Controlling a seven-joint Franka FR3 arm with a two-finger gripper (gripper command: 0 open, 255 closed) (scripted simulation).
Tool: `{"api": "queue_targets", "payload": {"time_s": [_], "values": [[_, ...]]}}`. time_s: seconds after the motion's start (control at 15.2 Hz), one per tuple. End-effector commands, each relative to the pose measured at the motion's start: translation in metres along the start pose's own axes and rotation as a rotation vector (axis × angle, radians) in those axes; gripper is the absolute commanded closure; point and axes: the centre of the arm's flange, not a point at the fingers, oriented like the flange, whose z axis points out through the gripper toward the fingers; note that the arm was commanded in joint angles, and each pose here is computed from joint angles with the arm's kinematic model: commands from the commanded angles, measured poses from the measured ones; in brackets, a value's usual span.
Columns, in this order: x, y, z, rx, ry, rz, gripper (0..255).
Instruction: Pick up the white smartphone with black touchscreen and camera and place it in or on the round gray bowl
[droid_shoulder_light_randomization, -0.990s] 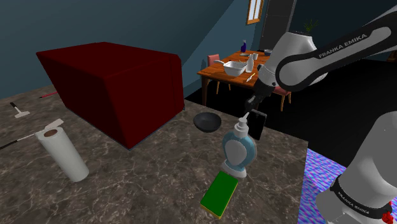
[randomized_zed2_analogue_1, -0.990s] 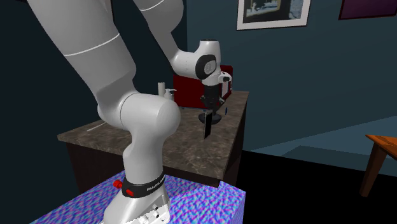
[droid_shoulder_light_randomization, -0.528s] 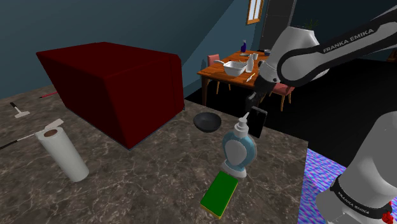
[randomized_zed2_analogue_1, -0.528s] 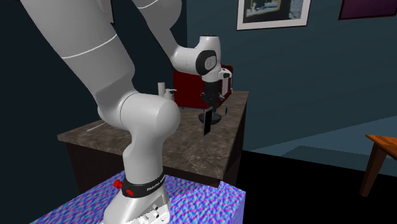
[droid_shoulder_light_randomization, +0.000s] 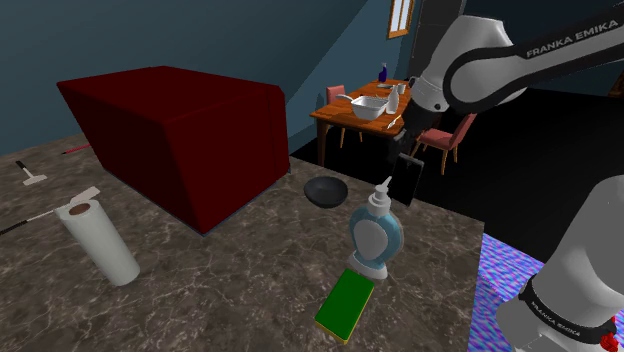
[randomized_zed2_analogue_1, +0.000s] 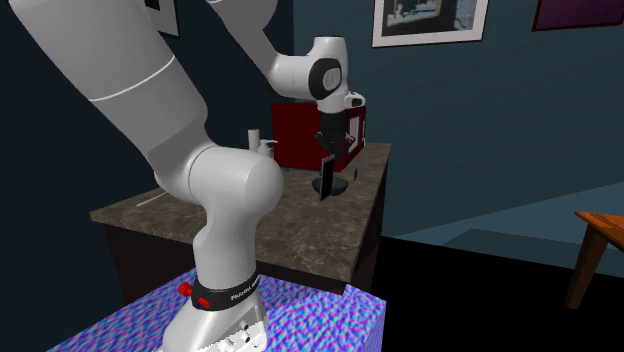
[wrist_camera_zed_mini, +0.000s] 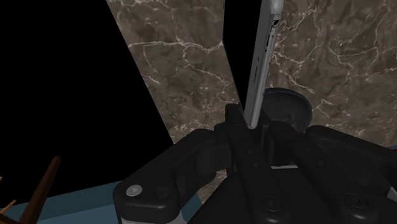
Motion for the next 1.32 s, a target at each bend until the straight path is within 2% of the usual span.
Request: {"api": "queue_targets", "payload": {"time_s": [0.0, 0.73, 1.25], "values": [[0.003, -0.001, -0.010, 0.000, -0.001, 0.000, 255], [0.019, -0.005, -0.060, 0.000, -0.001, 0.000, 255], [0.111, -0.056, -0.055, 0.000, -0.001, 0.000, 255]]}}
